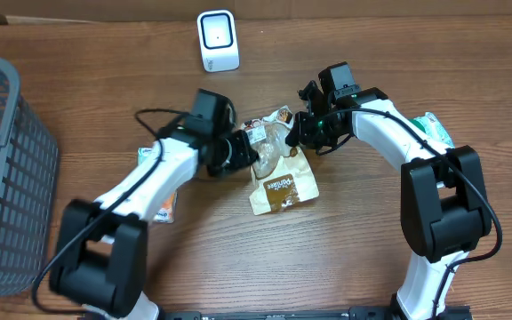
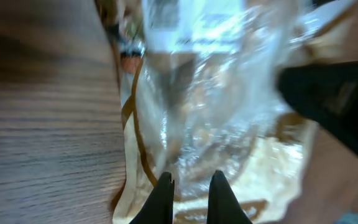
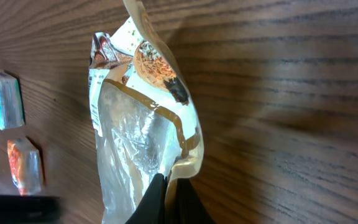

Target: Scan the item barcode

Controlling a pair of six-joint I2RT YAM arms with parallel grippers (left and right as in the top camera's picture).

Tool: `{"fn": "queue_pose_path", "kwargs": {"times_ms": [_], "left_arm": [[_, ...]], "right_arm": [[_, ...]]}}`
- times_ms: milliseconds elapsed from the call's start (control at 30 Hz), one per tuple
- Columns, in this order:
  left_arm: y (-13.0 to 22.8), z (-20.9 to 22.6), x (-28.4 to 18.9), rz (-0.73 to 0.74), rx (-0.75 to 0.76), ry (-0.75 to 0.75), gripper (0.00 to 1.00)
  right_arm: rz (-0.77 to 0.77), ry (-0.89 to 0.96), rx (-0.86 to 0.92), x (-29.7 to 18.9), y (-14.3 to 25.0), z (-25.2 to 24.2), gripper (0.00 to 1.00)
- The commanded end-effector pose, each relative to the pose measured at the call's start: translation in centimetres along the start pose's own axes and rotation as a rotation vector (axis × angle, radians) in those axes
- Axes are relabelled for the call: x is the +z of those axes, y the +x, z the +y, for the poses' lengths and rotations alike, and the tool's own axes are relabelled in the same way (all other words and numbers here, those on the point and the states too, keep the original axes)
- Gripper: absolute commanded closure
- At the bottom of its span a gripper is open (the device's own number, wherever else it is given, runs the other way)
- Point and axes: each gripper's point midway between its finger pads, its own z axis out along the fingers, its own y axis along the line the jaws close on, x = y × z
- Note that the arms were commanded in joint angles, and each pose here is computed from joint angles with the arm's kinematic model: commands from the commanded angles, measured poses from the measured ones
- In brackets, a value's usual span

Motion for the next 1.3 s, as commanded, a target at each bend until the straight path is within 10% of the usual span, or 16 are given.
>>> {"fn": "queue_pose_path", "kwargs": {"times_ms": [0,233,433,1267], "left_arm": [[0.8,2.0,2.0,0.024,-0.091,-0.086,0.96],[1.4,3.3,3.8,0.04,-0.099,-0.153,0.96],[1.2,3.5,3.8,0.023,-0.095,-0.168,0.96],[1.4,3.3,4.0,0.027,-0.086,-0.169,0.96]], "right_arm": [[0.003,-0.014,-0.004,-0.1,-0.1,0.3,0.96],[0.017,-0.011,0.005,-0.1,0.2,0.2,0.96],[0.065,0.006,0.01,-0.6,1.4,-0.9,0.55],[0.167,-0.191,0.184,4.4,7.0,-1.3,0.48]]}}
